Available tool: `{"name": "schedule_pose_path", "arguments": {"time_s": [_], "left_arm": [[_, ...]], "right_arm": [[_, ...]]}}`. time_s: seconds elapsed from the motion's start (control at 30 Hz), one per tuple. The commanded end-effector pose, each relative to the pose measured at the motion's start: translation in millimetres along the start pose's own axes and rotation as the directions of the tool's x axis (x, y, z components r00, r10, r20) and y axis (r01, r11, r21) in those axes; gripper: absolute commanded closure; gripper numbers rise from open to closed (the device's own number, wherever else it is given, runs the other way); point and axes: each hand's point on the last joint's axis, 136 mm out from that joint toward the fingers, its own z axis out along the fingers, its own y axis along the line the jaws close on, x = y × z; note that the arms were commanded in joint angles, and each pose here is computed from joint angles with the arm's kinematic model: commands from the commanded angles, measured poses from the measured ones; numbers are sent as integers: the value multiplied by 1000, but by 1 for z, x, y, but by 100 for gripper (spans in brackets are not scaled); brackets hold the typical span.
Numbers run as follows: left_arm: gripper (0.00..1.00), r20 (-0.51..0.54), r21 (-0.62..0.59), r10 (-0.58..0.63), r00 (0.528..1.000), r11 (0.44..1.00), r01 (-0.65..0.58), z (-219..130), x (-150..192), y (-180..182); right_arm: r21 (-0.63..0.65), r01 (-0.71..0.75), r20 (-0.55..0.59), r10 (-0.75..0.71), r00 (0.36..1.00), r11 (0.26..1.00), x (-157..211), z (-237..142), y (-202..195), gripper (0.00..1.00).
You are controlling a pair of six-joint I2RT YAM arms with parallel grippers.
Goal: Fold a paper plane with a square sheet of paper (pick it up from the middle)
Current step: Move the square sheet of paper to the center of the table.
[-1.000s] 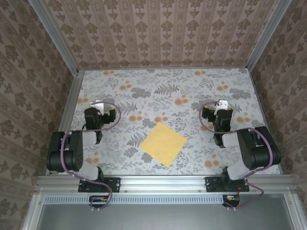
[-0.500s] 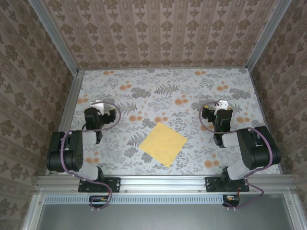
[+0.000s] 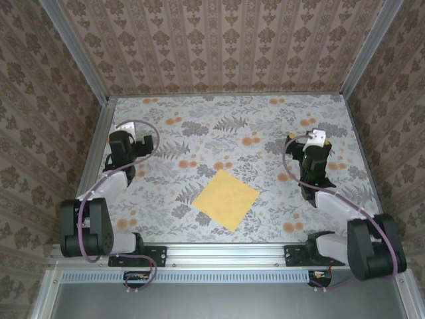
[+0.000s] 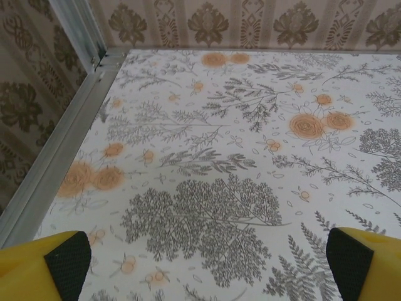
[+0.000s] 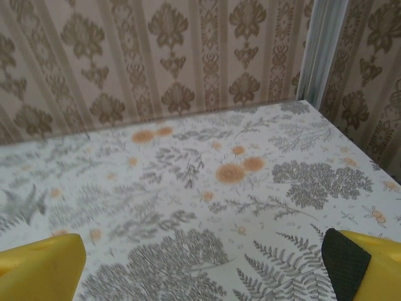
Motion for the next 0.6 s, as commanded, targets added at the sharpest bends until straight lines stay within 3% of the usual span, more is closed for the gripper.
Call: {"name": "schedule_pose_path", "arguments": {"time_s": [0.0,0.1,0.23,0.4,0.57], "left_arm": [[0,-94,-6,-101,990,995,101,-17,3,-3],[0,-107,42,-136,985,989,141,-33,-12,-15],[0,-141,103,-103,985,988,118,-51,-24,-33],[0,-175,143,-97,980,982,123,-58,-24,-47],[0,-194,130,-119,974,981,146,-56,-20,-46]], "right_arm": [[80,-86,-251,104,963,993,29,-18,-9,0],[48,-139,-362,147,920,989,38,-32,8,0],[-10,-114,-467,96,879,993,54,-55,39,0],[-130,28,-607,-102,788,991,95,-88,83,0],[-282,284,-617,-400,678,916,126,-115,118,0]]}}
